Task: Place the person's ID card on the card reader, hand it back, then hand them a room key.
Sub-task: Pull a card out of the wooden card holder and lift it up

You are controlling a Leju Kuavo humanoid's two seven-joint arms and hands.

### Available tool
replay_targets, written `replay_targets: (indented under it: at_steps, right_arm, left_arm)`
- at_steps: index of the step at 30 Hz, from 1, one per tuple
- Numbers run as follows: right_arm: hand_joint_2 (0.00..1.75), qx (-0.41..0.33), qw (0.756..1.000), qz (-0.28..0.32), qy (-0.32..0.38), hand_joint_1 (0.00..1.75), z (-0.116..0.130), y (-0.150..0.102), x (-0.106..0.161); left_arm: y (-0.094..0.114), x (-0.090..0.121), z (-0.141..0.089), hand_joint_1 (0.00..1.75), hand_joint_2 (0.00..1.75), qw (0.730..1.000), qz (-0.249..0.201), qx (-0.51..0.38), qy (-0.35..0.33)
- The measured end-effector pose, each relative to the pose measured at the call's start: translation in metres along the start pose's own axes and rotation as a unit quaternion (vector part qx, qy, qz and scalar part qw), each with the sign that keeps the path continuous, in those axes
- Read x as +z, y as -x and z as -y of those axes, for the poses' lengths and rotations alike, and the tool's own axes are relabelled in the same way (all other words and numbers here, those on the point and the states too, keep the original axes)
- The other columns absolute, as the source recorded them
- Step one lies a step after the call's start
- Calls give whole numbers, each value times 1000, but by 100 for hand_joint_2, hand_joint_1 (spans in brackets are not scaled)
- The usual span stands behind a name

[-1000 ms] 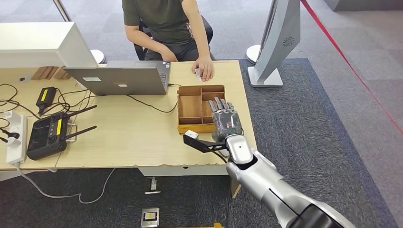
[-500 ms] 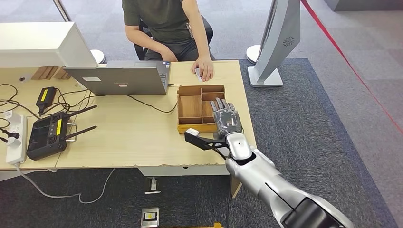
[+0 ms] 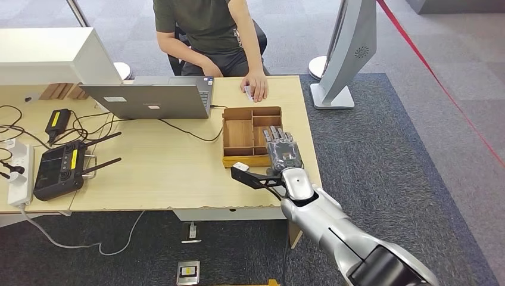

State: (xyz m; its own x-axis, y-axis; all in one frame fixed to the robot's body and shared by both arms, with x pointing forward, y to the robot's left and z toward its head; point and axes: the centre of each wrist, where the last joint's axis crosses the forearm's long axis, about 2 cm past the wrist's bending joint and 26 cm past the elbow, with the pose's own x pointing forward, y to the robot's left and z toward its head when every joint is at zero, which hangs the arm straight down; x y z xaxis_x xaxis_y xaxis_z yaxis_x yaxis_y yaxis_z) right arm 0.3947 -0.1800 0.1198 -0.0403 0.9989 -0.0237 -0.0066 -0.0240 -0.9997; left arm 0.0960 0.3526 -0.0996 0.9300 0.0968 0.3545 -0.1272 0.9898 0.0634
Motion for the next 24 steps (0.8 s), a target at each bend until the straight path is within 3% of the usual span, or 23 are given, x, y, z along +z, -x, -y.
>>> replay_targets:
  at_steps: [11, 12, 15, 16, 24]
  right_arm:
    - [175, 4, 1000, -4, -12, 0, -5, 2, 0]
    - [131, 4, 1000, -4, -12, 0, -5, 2, 0]
    - [131, 6, 1000, -6, -14, 0, -5, 3, 0]
    - [175, 6, 1000, -7, -15, 0, -6, 3, 0]
    - [175, 9, 1000, -12, -16, 0, -9, 8, 0]
  left_arm:
    - [0, 0, 0, 0, 0, 1000, 0, 0, 0]
    - [0, 0, 0, 0, 0, 1000, 0, 0, 0]
    - [0, 0, 0, 0, 0, 1000, 0, -1, 0]
    - [0, 0, 0, 0, 0, 1000, 0, -2, 0]
    - [-1, 0, 1, 0, 0, 1000, 0, -3, -1]
